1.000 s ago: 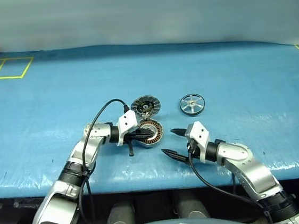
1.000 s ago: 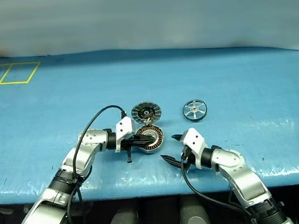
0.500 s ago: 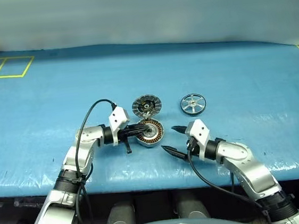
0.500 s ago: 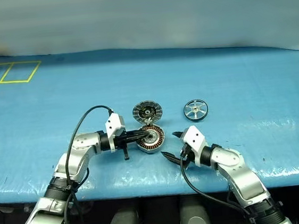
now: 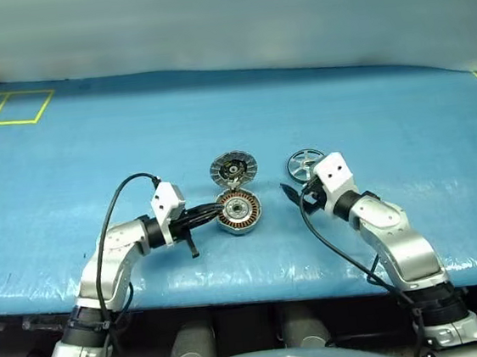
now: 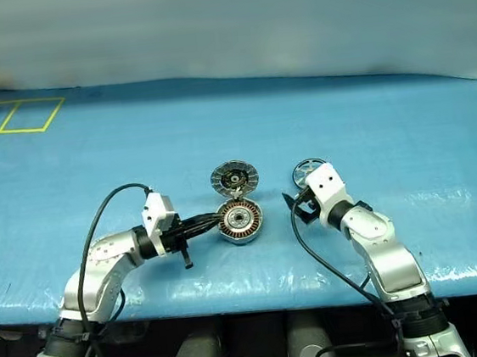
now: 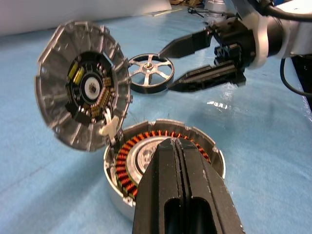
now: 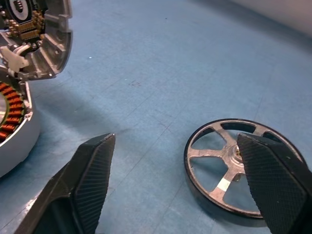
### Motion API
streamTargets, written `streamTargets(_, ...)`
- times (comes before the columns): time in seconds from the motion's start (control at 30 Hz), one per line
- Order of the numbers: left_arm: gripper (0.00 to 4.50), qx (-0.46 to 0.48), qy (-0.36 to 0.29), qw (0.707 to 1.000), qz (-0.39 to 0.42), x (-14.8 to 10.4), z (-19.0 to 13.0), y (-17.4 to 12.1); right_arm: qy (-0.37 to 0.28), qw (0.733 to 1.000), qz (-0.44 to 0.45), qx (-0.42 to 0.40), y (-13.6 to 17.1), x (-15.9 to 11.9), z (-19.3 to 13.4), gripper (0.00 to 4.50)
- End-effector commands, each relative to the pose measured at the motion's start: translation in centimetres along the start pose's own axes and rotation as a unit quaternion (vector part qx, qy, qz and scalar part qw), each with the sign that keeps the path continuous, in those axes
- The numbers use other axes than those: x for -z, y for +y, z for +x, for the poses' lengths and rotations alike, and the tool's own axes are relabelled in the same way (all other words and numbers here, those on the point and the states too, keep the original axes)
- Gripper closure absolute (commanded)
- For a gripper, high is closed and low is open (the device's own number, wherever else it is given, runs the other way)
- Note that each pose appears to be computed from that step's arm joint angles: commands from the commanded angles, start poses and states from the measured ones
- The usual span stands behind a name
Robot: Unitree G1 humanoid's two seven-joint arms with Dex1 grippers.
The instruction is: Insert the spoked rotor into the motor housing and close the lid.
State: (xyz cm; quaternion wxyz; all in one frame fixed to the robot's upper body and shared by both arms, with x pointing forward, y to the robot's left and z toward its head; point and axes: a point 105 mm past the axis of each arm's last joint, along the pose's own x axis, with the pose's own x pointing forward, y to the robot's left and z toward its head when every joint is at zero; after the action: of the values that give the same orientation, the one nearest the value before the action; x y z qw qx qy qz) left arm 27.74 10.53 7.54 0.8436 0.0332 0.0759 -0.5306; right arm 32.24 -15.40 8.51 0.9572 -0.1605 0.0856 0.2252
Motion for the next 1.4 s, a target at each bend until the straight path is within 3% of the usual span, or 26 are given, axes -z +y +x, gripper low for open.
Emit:
streamTargets(0.03,4.5,-0.011,-0.049,0.998,0.029,-1.8,-0.4,-0.1,0.002,0.999,-0.009,0.033,-1.2,-0.7,0.3,0.52)
streamTargets(0.53,4.5,-0.028,-0.051,0.998,0.018,-0.1,0.4,-1.1,0.077,0.991,0.034,0.109,-3.5,1.3,1.4,0.52)
streamTargets(1.03,4.5,-0.021,-0.028,0.999,0.02,0.9,0.5,-1.6,0.075,0.984,0.113,0.119,-3.8,1.8,1.6,0.52)
streamTargets(1.4,4.5,-0.021,-0.006,0.999,0.023,1.6,0.5,-1.7,0.034,0.978,0.19,0.082,-3.0,0.3,1.7,0.52)
